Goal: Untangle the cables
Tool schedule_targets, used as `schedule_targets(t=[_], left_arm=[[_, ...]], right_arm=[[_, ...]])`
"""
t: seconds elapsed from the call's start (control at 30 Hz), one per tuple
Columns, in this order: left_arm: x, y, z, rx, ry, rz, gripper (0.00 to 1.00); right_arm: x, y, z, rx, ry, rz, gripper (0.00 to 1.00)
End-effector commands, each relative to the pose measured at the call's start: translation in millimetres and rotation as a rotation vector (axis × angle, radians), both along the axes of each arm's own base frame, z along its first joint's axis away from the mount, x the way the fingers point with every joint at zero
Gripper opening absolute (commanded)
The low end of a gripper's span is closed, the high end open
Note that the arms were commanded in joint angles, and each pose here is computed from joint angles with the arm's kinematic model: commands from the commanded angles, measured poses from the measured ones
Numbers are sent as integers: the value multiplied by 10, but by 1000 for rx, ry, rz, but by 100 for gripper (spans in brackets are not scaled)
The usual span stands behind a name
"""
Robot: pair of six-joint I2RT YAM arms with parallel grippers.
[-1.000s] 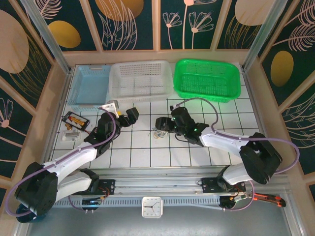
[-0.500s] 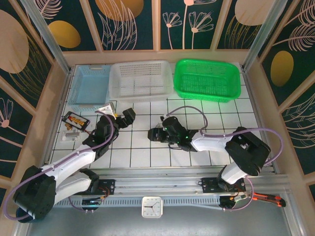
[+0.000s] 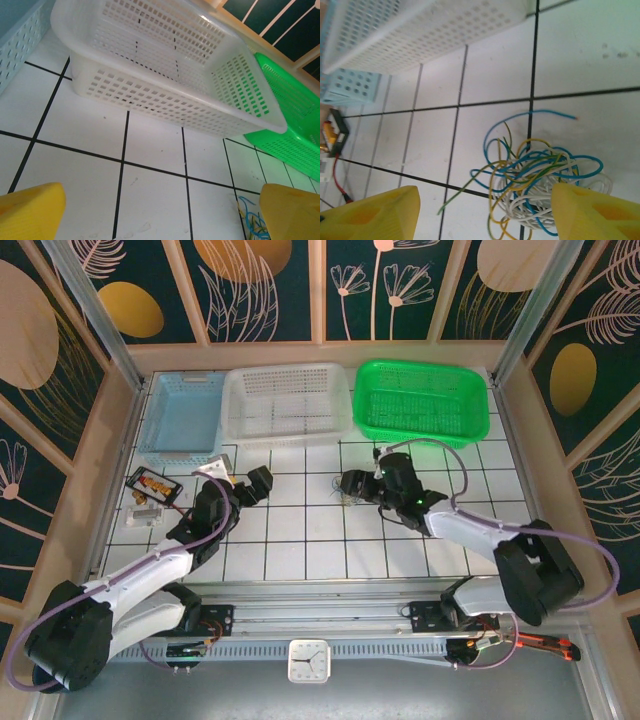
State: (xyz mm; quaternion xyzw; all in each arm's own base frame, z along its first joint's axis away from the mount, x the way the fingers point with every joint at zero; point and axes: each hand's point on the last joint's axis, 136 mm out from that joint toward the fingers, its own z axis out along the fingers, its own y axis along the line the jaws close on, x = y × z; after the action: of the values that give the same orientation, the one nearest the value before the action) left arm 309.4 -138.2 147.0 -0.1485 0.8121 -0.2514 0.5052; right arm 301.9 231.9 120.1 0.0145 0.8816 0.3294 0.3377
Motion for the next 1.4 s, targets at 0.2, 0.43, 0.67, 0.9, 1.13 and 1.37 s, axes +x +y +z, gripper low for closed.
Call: schedule_targets(t=[0.2,0.43,0.67,0.9,1.13,1.37], left_arm=[[37,-141,36,-27,-2,-49,99],[149,-463,23,-25,61,-174,99],[154,-962,-68,-102,142,-364,92],[74,-1383,-174,-74,172,-470,91],[13,-1693,-276,-42,187,-545,88],[-47,-1966,-348,-25,209,-628,71]], right_arm=[[204,-327,-8,4,-1,-64,71],[198,-70,-143,92,48,27,66],[154,-61,-322,82,84,17,62],[133,-93,-351,82,83,5,61],[111,-146,-426,70,87,-15,60],[79,-168,-492,75,96,-24,60]])
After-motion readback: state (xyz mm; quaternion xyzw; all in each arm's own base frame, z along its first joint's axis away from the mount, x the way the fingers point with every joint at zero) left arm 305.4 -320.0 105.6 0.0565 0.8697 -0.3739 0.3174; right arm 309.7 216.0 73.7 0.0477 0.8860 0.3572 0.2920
